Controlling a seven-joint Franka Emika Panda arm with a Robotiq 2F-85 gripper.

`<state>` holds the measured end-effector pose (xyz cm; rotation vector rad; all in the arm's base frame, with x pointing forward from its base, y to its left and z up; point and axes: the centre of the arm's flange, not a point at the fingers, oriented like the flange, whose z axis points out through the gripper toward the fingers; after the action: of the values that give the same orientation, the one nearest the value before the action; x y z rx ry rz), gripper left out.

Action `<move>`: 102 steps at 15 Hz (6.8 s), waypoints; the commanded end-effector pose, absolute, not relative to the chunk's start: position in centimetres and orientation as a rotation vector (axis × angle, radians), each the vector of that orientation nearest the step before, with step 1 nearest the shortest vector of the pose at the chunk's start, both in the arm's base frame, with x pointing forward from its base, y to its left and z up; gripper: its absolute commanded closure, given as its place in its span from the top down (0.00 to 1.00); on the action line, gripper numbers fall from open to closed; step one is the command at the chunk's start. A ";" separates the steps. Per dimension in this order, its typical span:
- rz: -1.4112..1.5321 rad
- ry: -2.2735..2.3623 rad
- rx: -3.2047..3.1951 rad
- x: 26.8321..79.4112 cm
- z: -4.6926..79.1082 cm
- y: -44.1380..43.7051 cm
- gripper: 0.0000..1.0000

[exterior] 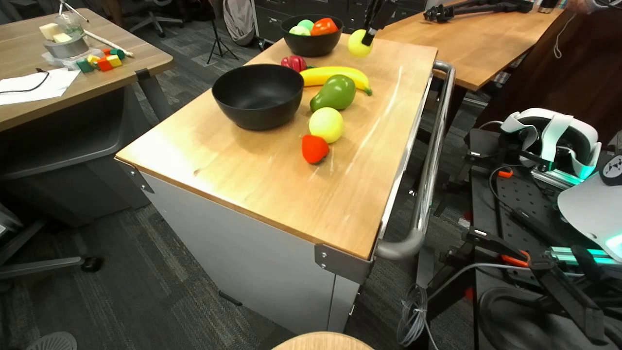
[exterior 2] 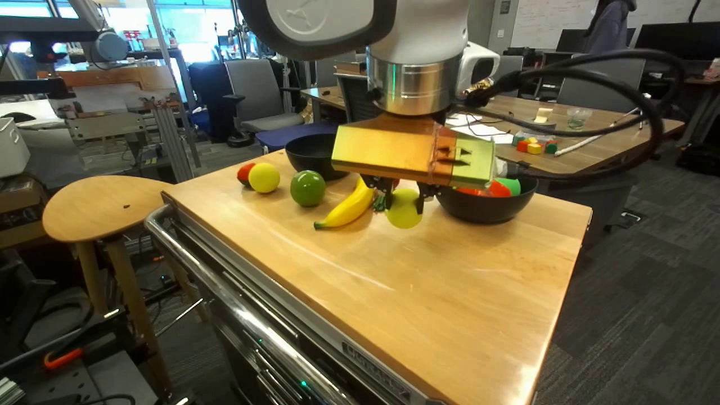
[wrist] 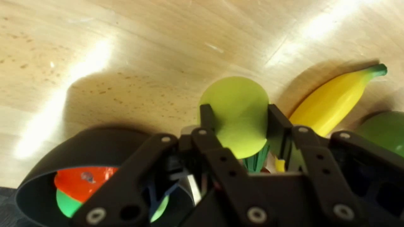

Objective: Remove the fruits and vegetables from the two black bowls

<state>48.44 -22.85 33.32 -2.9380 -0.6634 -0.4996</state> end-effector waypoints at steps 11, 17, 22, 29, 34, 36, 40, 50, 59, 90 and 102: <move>-0.451 -0.708 -3.109 52.8 44.9 -23.6 1.00; -0.546 -0.611 -3.097 54.2 45.3 -24.5 1.00; -0.535 -0.587 -3.117 55.6 44.1 -24.4 1.00; -0.562 -0.376 -3.196 61.3 40.5 -25.4 1.00; -0.484 -0.268 -3.253 63.1 36.1 -26.4 1.00; -0.454 -0.243 -3.259 63.4 34.5 -26.5 1.00; -0.390 -0.229 -3.280 63.3 31.6 -26.4 1.00; -0.473 -0.360 -3.301 61.0 33.5 -25.1 0.67; -0.593 -0.662 -3.205 50.7 43.1 -21.3 0.66; -0.645 -0.668 -2.951 51.9 48.1 -23.0 1.00; -0.697 -0.219 -3.011 62.2 44.8 -21.4 1.00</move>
<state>56.69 -20.86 44.73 -2.9980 -0.4135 -0.6525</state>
